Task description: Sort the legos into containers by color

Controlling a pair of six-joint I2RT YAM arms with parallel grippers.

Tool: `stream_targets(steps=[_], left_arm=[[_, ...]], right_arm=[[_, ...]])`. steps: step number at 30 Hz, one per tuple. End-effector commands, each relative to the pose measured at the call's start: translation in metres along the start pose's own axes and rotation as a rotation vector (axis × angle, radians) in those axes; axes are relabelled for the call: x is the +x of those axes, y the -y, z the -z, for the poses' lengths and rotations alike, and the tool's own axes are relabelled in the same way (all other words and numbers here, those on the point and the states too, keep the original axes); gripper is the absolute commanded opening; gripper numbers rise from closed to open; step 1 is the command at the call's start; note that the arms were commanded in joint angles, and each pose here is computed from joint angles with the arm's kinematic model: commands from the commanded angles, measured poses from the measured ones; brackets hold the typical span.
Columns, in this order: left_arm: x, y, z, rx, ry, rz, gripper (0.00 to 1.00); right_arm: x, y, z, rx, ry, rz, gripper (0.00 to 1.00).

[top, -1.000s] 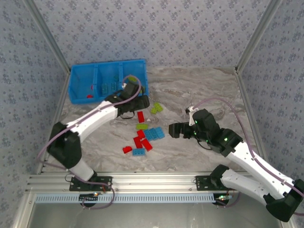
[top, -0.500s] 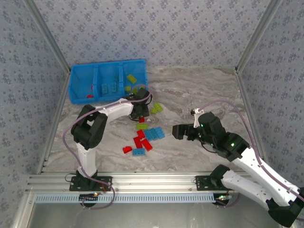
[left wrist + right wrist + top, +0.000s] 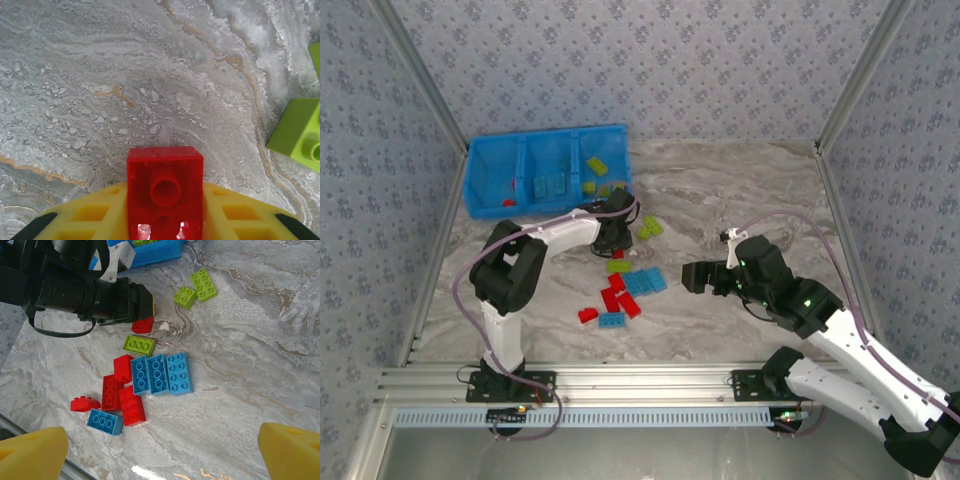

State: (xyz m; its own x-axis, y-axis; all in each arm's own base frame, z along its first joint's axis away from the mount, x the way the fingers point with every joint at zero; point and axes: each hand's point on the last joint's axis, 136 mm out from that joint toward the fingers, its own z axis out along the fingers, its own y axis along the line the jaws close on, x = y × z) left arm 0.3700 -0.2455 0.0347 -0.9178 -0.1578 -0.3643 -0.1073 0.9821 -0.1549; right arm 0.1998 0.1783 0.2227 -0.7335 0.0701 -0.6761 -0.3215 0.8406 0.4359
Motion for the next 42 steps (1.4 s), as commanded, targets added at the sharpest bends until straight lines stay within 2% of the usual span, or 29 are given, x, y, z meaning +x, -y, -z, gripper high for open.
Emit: stream_targets(steps=[1, 5, 8, 10, 14, 18, 21, 25, 28, 30, 31, 33, 36, 42], left_arm=[[-0.001, -0.007, 0.012, -0.019, 0.005, -0.027, 0.29], [-0.039, -0.019, 0.072, -0.008, 0.163, -0.012, 0.27], [-0.075, -0.046, 0.123, -0.021, 0.304, 0.028, 0.27], [-0.102, -0.072, 0.155, -0.056, 0.406, 0.064, 0.27], [-0.152, -0.135, 0.193, -0.164, 0.525, 0.152, 0.26], [-0.195, -0.194, 0.195, -0.223, 0.527, 0.257, 0.27], [-0.226, -0.233, 0.174, -0.239, 0.479, 0.326, 0.26], [-0.253, -0.252, 0.127, -0.166, 0.37, 0.373, 0.27], [-0.266, -0.262, 0.108, -0.138, 0.333, 0.395, 0.29], [-0.269, -0.269, 0.102, -0.132, 0.327, 0.417, 0.35], [-0.271, -0.27, 0.1, -0.121, 0.33, 0.425, 0.41], [-0.272, -0.271, 0.103, -0.114, 0.335, 0.438, 0.5], [-0.272, -0.266, 0.121, -0.092, 0.367, 0.459, 0.57], [-0.264, -0.243, 0.196, -0.002, 0.523, 0.46, 0.64]], right_arm=[[-0.001, -0.003, 0.001, -0.012, -0.001, -0.016, 1.0], [-0.004, -0.028, -0.001, -0.124, 0.0, 0.022, 1.0], [-0.008, -0.05, -0.001, -0.198, 0.015, 0.069, 1.0], [-0.012, -0.056, -0.002, -0.198, 0.03, 0.096, 1.0], [-0.018, -0.054, -0.009, -0.156, 0.037, 0.109, 1.0], [-0.017, -0.055, -0.015, -0.139, 0.009, 0.112, 1.0], [-0.015, -0.053, -0.016, -0.128, 0.002, 0.109, 1.0], [-0.012, -0.047, -0.012, -0.102, 0.001, 0.102, 1.0], [-0.011, -0.042, -0.005, -0.089, 0.012, 0.093, 1.0], [-0.009, -0.038, 0.0, -0.082, 0.014, 0.09, 1.0], [-0.009, -0.036, 0.002, -0.077, 0.018, 0.088, 1.0], [-0.008, -0.033, 0.006, -0.071, 0.028, 0.083, 1.0], [-0.009, -0.031, 0.007, -0.065, 0.041, 0.08, 1.0], [-0.015, -0.034, 0.001, -0.061, 0.054, 0.082, 1.0]])
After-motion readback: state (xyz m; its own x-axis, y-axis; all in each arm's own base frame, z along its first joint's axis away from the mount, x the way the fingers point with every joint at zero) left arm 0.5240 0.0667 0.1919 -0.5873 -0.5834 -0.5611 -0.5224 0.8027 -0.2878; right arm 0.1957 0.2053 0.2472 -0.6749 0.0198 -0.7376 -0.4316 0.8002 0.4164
